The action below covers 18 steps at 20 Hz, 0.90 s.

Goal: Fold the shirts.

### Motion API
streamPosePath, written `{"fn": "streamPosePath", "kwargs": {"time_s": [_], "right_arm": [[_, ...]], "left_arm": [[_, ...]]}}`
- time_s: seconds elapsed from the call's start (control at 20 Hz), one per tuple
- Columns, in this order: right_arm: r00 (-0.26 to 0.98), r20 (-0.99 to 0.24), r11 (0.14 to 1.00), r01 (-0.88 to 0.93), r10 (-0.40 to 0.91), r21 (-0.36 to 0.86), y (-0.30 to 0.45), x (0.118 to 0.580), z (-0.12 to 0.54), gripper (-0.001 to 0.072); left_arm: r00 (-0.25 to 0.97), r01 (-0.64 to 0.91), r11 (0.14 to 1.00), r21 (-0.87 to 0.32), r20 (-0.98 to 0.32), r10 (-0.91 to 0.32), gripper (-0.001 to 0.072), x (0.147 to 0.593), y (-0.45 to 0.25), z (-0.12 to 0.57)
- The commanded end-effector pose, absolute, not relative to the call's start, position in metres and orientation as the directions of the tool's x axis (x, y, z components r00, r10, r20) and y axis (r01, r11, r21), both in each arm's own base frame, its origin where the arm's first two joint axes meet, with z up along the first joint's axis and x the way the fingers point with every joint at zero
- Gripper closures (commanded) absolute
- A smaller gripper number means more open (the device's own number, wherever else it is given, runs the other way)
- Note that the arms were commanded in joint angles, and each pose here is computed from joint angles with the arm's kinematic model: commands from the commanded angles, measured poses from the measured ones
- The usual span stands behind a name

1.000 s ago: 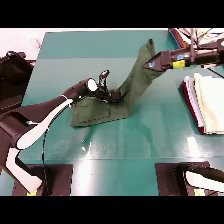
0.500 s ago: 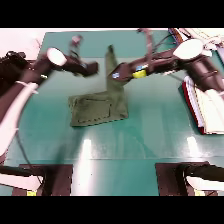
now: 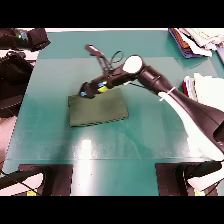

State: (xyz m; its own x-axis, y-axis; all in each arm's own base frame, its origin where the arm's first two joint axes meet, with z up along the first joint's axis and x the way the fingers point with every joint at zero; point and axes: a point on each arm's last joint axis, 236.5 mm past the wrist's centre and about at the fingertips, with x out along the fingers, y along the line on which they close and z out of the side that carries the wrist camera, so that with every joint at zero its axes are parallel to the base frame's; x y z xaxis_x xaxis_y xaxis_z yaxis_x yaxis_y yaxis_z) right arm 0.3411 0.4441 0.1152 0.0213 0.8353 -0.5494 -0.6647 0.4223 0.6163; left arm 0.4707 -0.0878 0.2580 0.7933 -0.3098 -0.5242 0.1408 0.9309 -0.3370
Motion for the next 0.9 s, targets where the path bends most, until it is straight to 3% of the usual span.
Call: {"fn": "streamPosePath", "kwargs": {"time_s": [0.0, 0.1, 0.2, 0.4, 0.75, 0.85], "right_arm": [[0.074, -0.684, 0.614, -0.518, 0.726, 0.595, 0.354, 0.369, 0.063, 0.0303], [0.11, -0.729, 0.709, -0.368, 0.676, 0.602, 0.287, 0.378, 0.03, 0.03], [0.129, -0.758, 0.764, -0.208, 0.64, 0.61, 0.236, 0.38, -0.005, 0.0106], [0.126, -0.71, 0.715, 0.009, 0.692, 0.699, 0.221, 0.38, -0.045, 0.0114], [0.058, -0.634, 0.635, 0.006, 0.771, 0.773, 0.312, 0.396, -0.076, 0.0124], [0.07, -0.605, 0.607, -0.025, 0.793, 0.794, 0.343, 0.407, -0.074, 0.0293]], "left_arm": [[0.781, 0.138, 0.937, -0.321, -0.547, -0.302, 0.0686, 0.462, -0.082, 0.257], [0.78, 0.138, 0.937, -0.322, -0.547, -0.303, 0.0686, 0.462, -0.082, 0.257], [0.779, 0.139, 0.936, -0.324, -0.547, -0.305, 0.0685, 0.462, -0.083, 0.256], [0.777, 0.159, 0.934, -0.32, -0.543, -0.319, 0.0685, 0.461, -0.086, 0.257], [0.769, 0.164, 0.929, -0.331, -0.547, -0.331, 0.0686, 0.46, -0.089, 0.256], [0.762, 0.169, 0.925, -0.34, -0.55, -0.341, 0.0686, 0.458, -0.091, 0.256]]}}
